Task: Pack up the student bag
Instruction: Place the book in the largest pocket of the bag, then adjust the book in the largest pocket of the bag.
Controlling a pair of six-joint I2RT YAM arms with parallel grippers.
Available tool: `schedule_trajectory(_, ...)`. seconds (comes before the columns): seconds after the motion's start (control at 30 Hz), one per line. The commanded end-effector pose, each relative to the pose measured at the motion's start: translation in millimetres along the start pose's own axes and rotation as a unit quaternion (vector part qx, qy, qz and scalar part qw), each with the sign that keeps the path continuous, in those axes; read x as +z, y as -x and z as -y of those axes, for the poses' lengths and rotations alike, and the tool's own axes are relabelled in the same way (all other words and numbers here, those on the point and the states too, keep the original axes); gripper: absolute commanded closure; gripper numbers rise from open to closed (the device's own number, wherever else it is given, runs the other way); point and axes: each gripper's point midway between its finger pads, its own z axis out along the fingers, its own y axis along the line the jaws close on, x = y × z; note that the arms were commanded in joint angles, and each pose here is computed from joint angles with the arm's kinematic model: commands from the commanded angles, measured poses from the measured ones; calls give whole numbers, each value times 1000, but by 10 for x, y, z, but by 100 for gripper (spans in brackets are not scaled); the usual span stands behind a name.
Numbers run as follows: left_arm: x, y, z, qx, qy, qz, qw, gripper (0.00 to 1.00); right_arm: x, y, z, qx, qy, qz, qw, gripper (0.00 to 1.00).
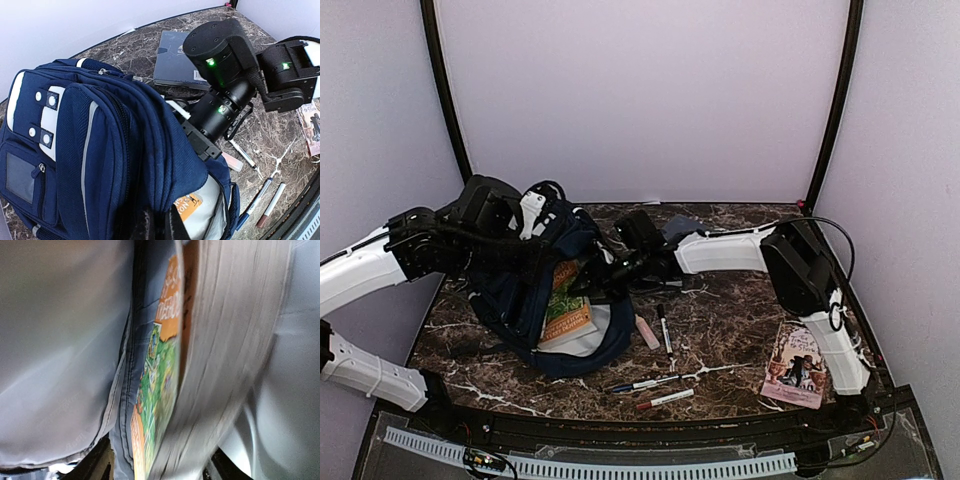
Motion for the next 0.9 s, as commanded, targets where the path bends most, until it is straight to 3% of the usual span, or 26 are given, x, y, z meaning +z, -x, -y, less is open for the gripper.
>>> schedule_trajectory(0.0, -240, 257, -83, -24, 7, 71, 997, 100, -392, 125, -292, -93, -58, 49, 993, 39)
schedule_trajectory(0.17, -251, 225, -111, -18, 10, 76, 997, 100, -582, -47, -333, -169, -111, 48, 978, 36)
schedule_trajectory(0.33, -252, 221, -75, -17, -2, 82, 997, 100, -747, -366, -427, -287, -127, 19, 949, 40)
schedule_trajectory(0.43, -258, 217, -46, -16, -11, 80, 997, 100, -803, -562, -492, -379, -141, -6, 914, 47)
schedule_trajectory(0.6, -297, 194, -19, -18, -23, 75, 997, 100, -804, -633, -602, -515, -192, -22, 835, 59)
schedule_trajectory(0.7, -301, 167, 0, -20, -32, 75, 997, 100, -673, -650, -598, -568, -223, -37, 791, 59)
schedule_trajectory(0.87, -270, 161, 50, -19, -42, 68, 997, 100, -370, -761, -576, -627, -241, -61, 738, 49)
